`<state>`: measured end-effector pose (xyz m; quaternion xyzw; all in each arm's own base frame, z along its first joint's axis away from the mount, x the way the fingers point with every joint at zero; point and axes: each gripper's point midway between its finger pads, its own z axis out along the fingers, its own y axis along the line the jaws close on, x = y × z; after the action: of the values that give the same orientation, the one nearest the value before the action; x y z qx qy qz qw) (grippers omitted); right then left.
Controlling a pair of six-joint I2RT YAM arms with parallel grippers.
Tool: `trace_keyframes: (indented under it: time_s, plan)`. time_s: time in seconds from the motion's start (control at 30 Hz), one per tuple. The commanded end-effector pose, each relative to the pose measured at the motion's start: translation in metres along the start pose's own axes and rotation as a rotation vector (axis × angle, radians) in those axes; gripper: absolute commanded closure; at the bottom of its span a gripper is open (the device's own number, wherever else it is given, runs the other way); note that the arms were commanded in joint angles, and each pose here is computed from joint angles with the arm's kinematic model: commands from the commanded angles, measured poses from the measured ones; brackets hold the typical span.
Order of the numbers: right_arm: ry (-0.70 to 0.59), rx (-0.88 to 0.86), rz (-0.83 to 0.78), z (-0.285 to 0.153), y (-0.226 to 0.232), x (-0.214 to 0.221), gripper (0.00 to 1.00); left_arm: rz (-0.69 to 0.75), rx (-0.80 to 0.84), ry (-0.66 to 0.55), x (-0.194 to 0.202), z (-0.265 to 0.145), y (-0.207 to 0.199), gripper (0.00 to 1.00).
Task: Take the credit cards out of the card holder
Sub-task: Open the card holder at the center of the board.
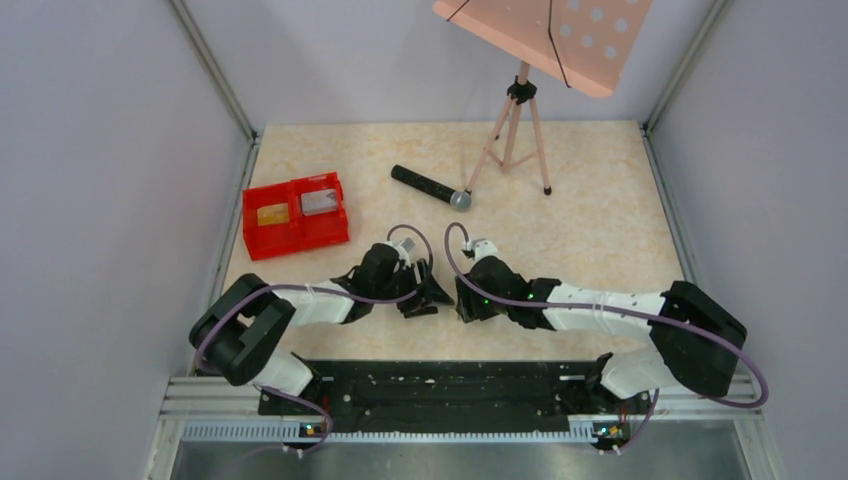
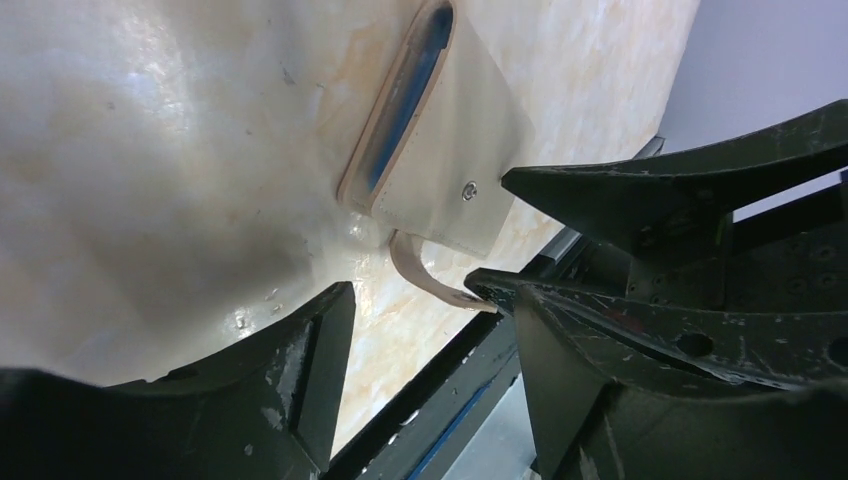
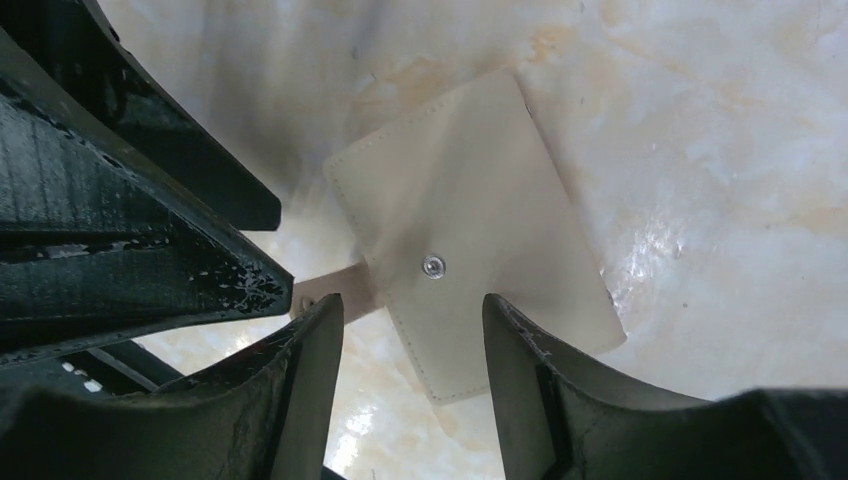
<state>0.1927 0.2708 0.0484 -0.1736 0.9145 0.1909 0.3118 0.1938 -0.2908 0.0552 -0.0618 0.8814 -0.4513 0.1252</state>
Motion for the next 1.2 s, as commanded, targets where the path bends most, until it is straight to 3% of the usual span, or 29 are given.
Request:
trace_keyframes:
  time_s: [0.0,0.57,0.87,1.17]
  plan:
    - [-0.053,-0.032,0.048,-0.005,0.005,-0.003,0.48,-0.011,0.097,0.007,-0.001,0.009,-0.026,0.36]
    - [-0.124,0.032,0.114,-0.022,-0.018,-0.006,0.58,0.001,0.054,0.032,0.008,0.022,-0.025,0.51]
    - [-0.156,0.058,0.131,-0.032,-0.028,-0.012,0.59,0.023,0.022,0.055,0.010,0.023,-0.023,0.65]
    - [-0.180,0.066,0.139,-0.040,-0.034,-0.018,0.58,0.069,-0.086,0.032,0.010,0.012,-0.015,0.67]
